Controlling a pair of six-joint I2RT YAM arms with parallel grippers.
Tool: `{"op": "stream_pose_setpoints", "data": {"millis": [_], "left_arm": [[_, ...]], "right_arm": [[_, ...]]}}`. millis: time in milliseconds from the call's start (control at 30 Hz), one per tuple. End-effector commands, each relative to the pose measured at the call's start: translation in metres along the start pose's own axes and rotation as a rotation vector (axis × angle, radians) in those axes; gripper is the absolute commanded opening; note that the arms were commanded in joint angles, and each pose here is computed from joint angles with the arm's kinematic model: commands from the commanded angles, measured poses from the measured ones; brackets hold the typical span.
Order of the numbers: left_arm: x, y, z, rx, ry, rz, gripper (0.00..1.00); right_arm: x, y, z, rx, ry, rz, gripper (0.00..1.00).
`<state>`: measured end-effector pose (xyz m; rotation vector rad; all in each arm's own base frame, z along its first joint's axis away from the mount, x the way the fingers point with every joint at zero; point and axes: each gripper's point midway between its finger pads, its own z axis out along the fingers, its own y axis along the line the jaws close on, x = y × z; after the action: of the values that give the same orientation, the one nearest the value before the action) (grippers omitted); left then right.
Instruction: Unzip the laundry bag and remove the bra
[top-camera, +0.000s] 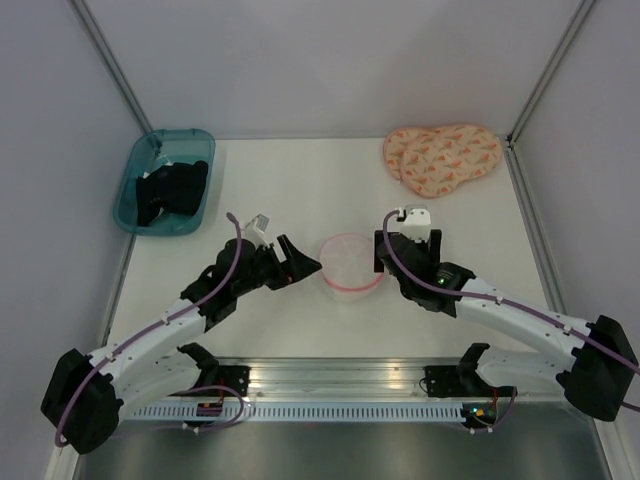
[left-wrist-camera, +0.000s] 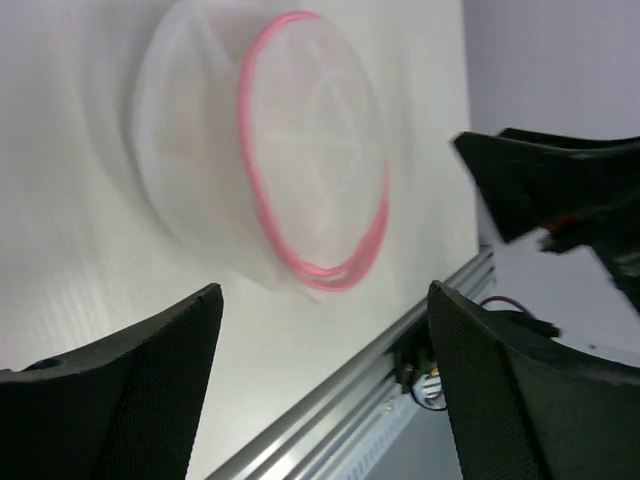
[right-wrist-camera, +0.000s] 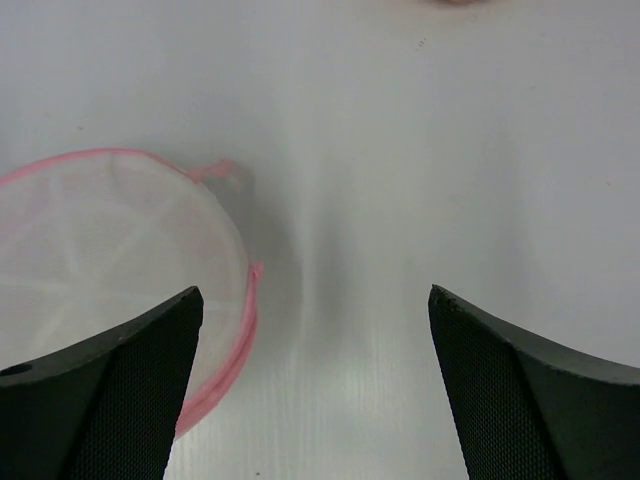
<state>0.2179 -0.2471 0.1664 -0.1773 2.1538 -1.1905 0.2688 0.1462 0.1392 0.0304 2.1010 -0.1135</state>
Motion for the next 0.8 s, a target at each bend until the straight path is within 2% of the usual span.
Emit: {"op": "stream_pose_setpoints", "data": {"millis": [0,67,133,233,300,533,700,767], "left_arm": [[0.009,0.048,0.01,-0.146,0.001,0.071,0.85],[0.013,0.056,0.017,-0.135,-0.002,0.081,0.68],[0.018,0.065,0.026,-0.141,0.014,0.089,0.62],[0.021,0.072,0.034,-0.141,0.023,0.12,0.58],[0.013,0.073,0.038,-0.145,-0.009,0.156,0.57],[-0.001,0.076,0.06,-0.15,-0.036,0.223,0.66],[0.004,0.095,0.085,-0.195,0.01,0.229,0.65],[0.002,0.093,0.092,-0.177,0.001,0.233,0.58]], "right_arm": [[-0.02,0.03,-0.018,-0.21,-0.013,0.028,0.98],[-0.024,0.045,-0.026,-0.306,-0.005,0.006,0.98],[-0.027,0.06,-0.031,-0.376,0.021,-0.005,0.98],[-0.029,0.068,-0.033,-0.407,0.031,-0.013,0.98],[-0.029,0.07,-0.034,-0.419,0.031,-0.008,0.98],[-0.023,0.081,-0.034,-0.463,0.055,-0.014,0.98],[-0.026,0.091,-0.036,-0.491,0.06,-0.019,0.98],[-0.029,0.095,-0.036,-0.502,0.06,-0.025,0.98]]}}
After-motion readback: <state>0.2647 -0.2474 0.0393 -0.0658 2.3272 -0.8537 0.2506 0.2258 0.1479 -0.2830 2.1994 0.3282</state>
